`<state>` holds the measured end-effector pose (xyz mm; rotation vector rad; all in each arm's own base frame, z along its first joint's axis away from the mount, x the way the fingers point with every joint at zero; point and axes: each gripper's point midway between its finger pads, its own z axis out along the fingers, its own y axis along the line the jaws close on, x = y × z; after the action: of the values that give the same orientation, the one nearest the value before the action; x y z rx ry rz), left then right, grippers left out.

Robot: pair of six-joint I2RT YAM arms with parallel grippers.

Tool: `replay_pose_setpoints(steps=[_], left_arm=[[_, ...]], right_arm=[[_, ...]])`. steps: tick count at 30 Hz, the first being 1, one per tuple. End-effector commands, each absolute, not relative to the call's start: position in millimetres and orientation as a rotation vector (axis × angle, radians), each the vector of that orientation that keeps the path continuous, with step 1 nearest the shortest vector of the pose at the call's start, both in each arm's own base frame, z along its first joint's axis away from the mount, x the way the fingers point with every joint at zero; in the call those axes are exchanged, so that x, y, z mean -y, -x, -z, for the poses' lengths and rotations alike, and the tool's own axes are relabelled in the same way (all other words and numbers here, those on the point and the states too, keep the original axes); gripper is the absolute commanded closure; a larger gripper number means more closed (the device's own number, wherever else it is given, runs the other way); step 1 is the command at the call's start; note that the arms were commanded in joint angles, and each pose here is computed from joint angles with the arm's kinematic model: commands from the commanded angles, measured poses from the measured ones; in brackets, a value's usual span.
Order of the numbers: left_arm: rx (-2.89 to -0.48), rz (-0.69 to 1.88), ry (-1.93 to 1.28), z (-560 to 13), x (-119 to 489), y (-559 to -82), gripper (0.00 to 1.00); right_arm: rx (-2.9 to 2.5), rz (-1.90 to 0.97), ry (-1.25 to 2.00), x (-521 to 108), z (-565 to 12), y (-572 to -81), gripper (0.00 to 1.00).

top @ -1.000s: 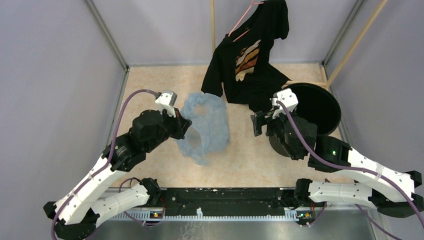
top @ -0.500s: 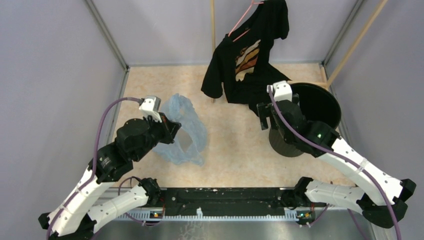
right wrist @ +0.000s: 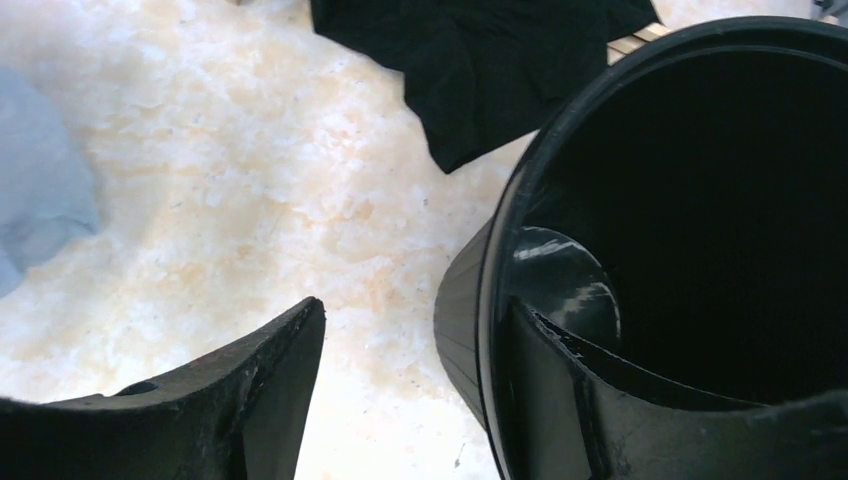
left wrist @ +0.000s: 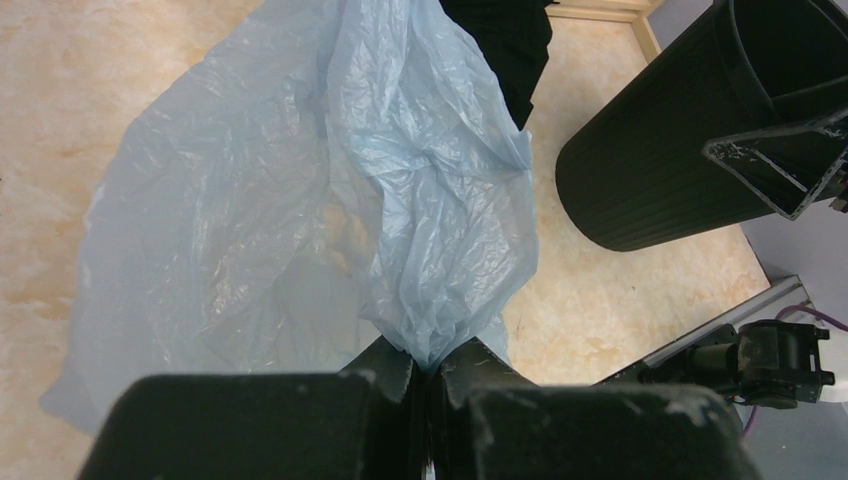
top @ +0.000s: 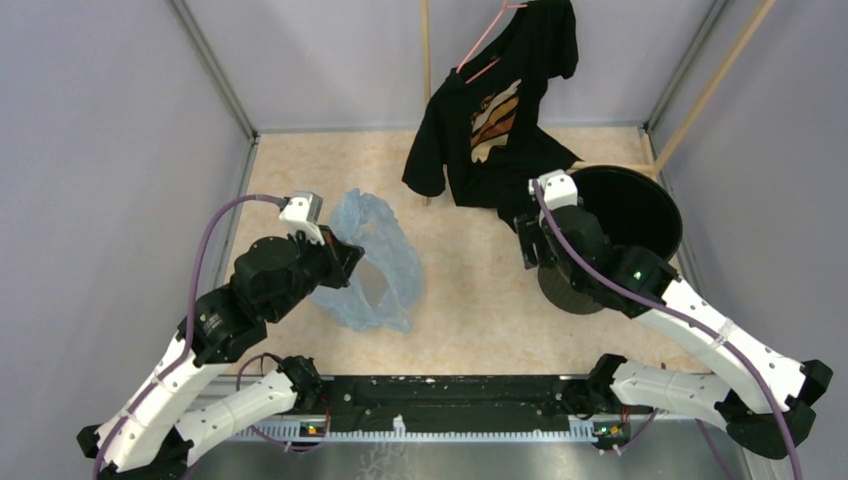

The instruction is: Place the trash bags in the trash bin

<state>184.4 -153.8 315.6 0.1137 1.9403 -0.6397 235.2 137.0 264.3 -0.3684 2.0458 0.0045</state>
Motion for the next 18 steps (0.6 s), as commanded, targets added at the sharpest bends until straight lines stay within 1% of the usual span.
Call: replay_pose_setpoints(steps=[1, 4, 8, 10, 14, 16, 18], left_arm=[[-1.938, 0.675, -0.106, -318.2, 157.2, -182.0, 1.0], [-1.929, 0.681, -0.104, -321.5, 155.1, -179.8, 1.0], [-1.918, 0.665, -0.107, -328.3, 150.7, -179.1, 1.0], [-1.919, 0.653, -0.109, -329.2, 149.4, -179.7, 1.0], [-1.924, 0.668, -0.108, -328.1, 151.4, -178.7, 1.0], [-1.931, 0.685, -0.106, -326.1, 153.2, -176.7, 1.0], [-1.932, 0.696, -0.104, -325.4, 152.8, -174.6, 1.0]], right_arm=[[-2.026, -0.161, 0.44, -160.8, -266.2, -229.7, 0.35], [-2.015, -0.315, 0.503, -186.6, -266.1, -222.5, 0.36], [-2.007, -0.43, 0.507, -206.3, -266.5, -220.2, 0.4], [-2.014, -0.411, 0.48, -205.2, -264.8, -224.1, 0.42], [-2.041, -0.216, 0.382, -179.6, -252.8, -239.7, 0.48], [-2.054, -0.132, 0.372, -169.7, -246.2, -243.9, 0.53], [-2.059, -0.131, 0.393, -171.1, -242.9, -243.5, 0.57]])
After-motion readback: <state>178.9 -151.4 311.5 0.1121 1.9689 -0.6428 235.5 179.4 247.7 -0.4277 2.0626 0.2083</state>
